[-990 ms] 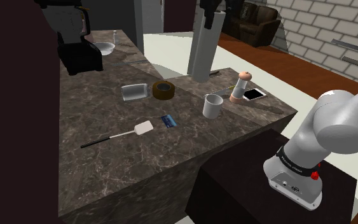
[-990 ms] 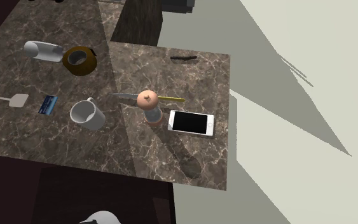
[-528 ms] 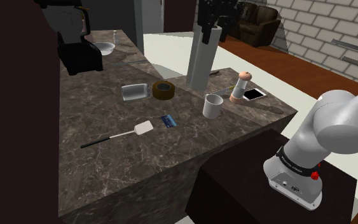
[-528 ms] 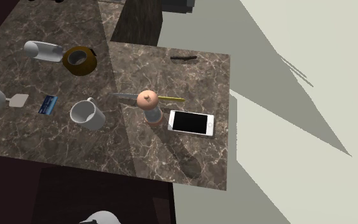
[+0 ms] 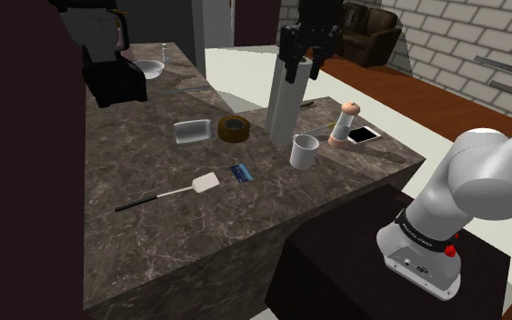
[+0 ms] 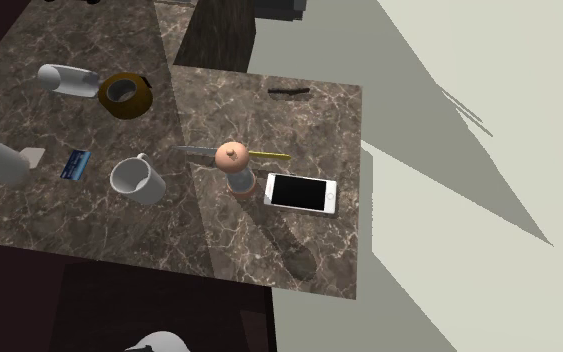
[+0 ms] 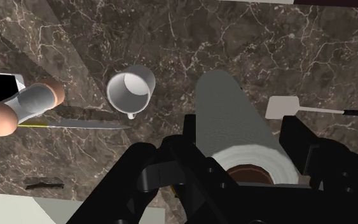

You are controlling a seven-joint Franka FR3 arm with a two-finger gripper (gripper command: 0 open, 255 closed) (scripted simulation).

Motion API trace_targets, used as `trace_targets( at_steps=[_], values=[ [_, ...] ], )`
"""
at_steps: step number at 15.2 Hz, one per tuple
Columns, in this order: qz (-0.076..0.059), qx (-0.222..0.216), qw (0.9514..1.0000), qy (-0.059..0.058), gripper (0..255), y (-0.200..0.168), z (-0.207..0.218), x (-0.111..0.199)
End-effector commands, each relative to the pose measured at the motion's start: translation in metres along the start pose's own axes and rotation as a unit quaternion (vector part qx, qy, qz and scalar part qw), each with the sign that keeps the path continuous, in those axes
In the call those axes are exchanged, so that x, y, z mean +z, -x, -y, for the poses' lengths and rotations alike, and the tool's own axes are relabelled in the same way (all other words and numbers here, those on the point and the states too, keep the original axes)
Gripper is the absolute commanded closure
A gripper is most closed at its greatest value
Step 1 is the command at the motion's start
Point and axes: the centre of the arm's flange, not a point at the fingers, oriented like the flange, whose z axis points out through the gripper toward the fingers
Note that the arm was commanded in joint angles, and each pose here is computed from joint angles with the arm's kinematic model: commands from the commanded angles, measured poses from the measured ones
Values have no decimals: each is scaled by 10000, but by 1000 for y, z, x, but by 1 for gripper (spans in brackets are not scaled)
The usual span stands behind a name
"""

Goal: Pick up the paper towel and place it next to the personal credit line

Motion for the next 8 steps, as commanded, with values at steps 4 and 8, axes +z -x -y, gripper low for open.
trace_targets(
  at_steps=[4,8],
  values=[
    [-2,0,10000,-1,255,-1,0,27],
    [-2,0,10000,-1,255,0,0,48]
  ],
)
